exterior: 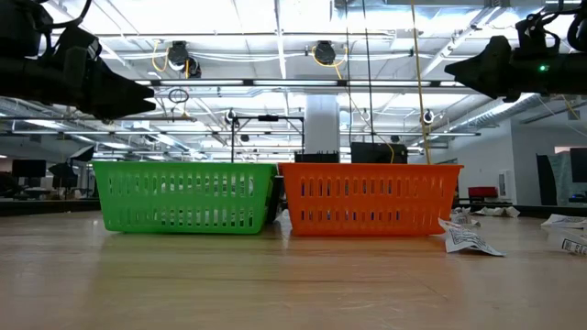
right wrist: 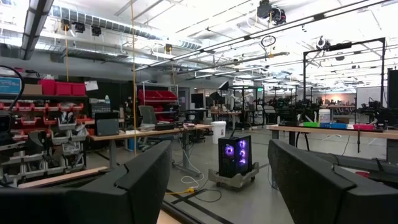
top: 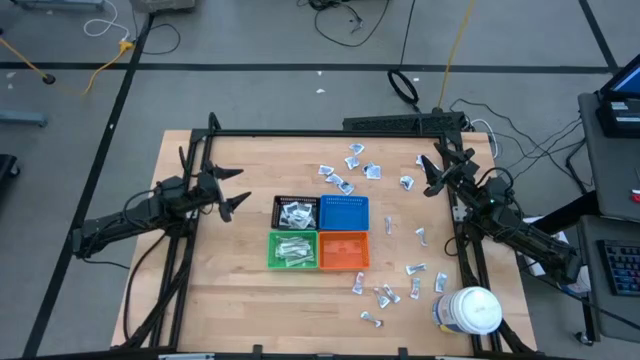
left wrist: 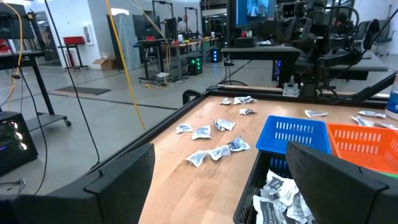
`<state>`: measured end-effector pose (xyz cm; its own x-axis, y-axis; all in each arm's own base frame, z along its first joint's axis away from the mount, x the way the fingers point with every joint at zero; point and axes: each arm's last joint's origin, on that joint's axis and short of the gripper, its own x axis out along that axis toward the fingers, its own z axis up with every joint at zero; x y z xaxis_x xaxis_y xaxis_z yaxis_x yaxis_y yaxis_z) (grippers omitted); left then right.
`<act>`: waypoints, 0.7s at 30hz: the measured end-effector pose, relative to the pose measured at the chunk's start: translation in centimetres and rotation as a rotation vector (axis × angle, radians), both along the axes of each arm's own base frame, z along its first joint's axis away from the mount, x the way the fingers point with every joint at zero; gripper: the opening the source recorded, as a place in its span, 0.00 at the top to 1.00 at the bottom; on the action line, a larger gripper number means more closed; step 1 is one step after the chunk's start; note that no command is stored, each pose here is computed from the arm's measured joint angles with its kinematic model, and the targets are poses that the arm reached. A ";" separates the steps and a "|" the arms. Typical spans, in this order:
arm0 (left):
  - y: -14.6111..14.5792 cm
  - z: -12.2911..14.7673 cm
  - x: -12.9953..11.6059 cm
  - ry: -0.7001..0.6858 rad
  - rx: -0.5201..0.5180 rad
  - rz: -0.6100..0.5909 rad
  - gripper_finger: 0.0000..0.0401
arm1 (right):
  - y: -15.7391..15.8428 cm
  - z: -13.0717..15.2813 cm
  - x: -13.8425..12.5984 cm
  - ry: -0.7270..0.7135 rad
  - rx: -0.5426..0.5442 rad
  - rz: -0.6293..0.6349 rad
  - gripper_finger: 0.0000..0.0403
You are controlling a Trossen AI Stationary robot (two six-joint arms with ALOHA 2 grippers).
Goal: Pick & Place First Aid Supplies
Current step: Put the ointment pack into the orange bin
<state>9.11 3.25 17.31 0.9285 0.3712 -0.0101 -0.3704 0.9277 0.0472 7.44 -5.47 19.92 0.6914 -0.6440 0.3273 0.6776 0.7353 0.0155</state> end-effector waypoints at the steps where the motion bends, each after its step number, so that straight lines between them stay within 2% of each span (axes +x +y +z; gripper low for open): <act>1: 0.0 0.0 0.0 0.001 0.000 0.000 0.09 | 0.0 0.0 0.0 0.000 0.000 0.000 0.35; 11: 0.0 0.0 0.0 0.000 0.000 -0.001 0.09 | 0.0 0.0 0.0 -0.003 0.000 0.001 0.35; 16: 0.0 0.0 0.0 -0.001 0.001 -0.001 0.09 | 0.0 0.0 0.0 -0.052 0.062 0.028 0.35; 19: 0.0 0.0 0.0 0.000 0.001 -0.002 0.09 | -0.3 -1.2 0.4 0.086 0.151 0.021 0.35; 21: 0.0 0.0 0.0 0.000 0.001 -0.003 0.09 | -0.3 -0.6 0.5 0.161 0.196 0.017 0.35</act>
